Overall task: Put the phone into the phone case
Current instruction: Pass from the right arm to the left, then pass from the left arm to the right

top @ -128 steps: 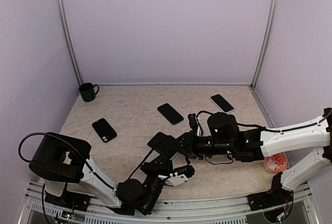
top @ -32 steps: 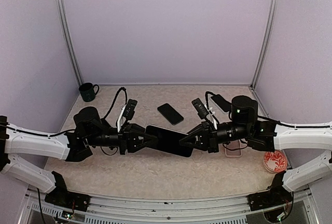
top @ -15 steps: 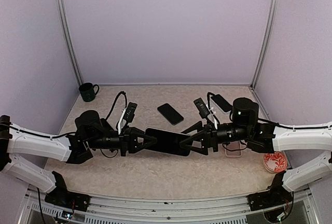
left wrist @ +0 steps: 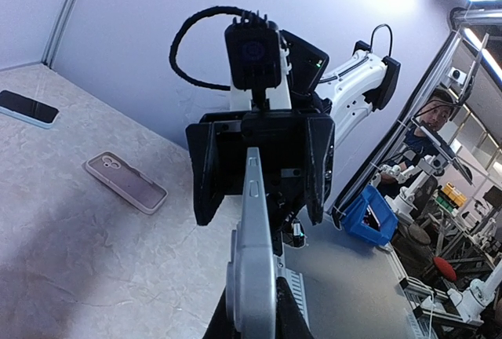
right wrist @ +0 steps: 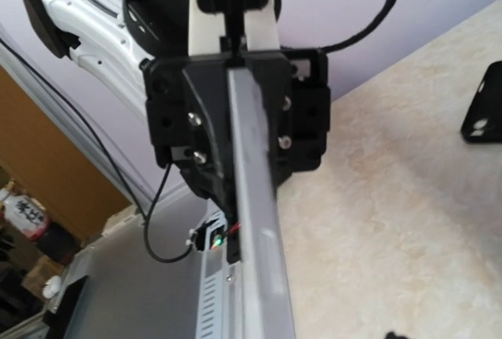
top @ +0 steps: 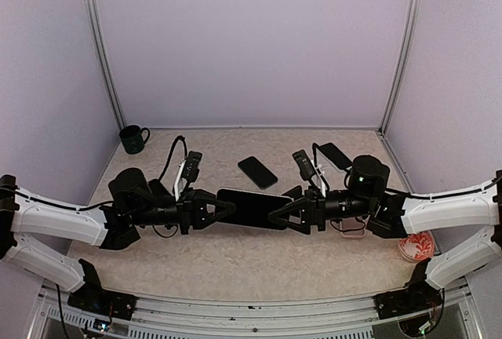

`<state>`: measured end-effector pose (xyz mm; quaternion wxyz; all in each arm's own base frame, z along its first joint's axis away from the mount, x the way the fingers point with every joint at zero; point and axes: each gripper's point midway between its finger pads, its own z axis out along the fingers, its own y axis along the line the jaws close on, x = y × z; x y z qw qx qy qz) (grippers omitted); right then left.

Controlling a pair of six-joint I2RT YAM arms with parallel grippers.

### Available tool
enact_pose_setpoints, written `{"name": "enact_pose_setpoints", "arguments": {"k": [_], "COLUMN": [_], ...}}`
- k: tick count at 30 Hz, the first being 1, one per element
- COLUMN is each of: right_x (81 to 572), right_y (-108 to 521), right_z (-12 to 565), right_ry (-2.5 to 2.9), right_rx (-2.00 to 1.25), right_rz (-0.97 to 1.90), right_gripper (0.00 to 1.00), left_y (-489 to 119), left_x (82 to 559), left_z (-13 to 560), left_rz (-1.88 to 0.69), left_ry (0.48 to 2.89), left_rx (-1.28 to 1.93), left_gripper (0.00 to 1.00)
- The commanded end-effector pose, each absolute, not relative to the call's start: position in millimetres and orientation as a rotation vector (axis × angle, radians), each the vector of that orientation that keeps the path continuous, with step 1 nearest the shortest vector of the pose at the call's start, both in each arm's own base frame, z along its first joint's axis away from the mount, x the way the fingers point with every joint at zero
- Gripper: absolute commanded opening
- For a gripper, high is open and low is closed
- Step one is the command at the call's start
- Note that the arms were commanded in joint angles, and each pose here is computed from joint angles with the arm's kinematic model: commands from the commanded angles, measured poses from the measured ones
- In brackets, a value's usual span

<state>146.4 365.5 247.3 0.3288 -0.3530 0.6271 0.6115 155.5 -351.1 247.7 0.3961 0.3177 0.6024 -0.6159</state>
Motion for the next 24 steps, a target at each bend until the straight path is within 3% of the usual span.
{"name": "enact_pose_setpoints", "arguments": {"k": [1,4,7,13,19,24], "right_x": [146,147,146,146,144,148], "right_y": [372,375,376,377,376,372], "right_z": [256,258,263,264,262,269], "right_ry": [1.578,1.560,1.528,1.515,1.519,1.518], "right_rx": [-0.932,-0.931,-0.929,-0.934,-0.934,-0.914], "right_rz": [1.671,1.687,1.702,1.710,1.717,1.667], "right_gripper": [0.67,0.61,0.48,0.00,0.00,0.00], "left_y": [-346,-345,-345,-345,-342,-340], "left_x": [156,156,157,161,166,181], "left_z": [276,278,277,273,273,267], "left_rz": [-1.579,-1.583,-1.581,-1.564,-1.543,-1.472], "left_ry": [1.406,1.404,1.410,1.431,1.432,1.515], "left_rx": [0.773,0.762,0.756,0.744,0.709,0.653], "left_gripper": [0.00,0.00,0.00,0.00,0.02,0.62]}}
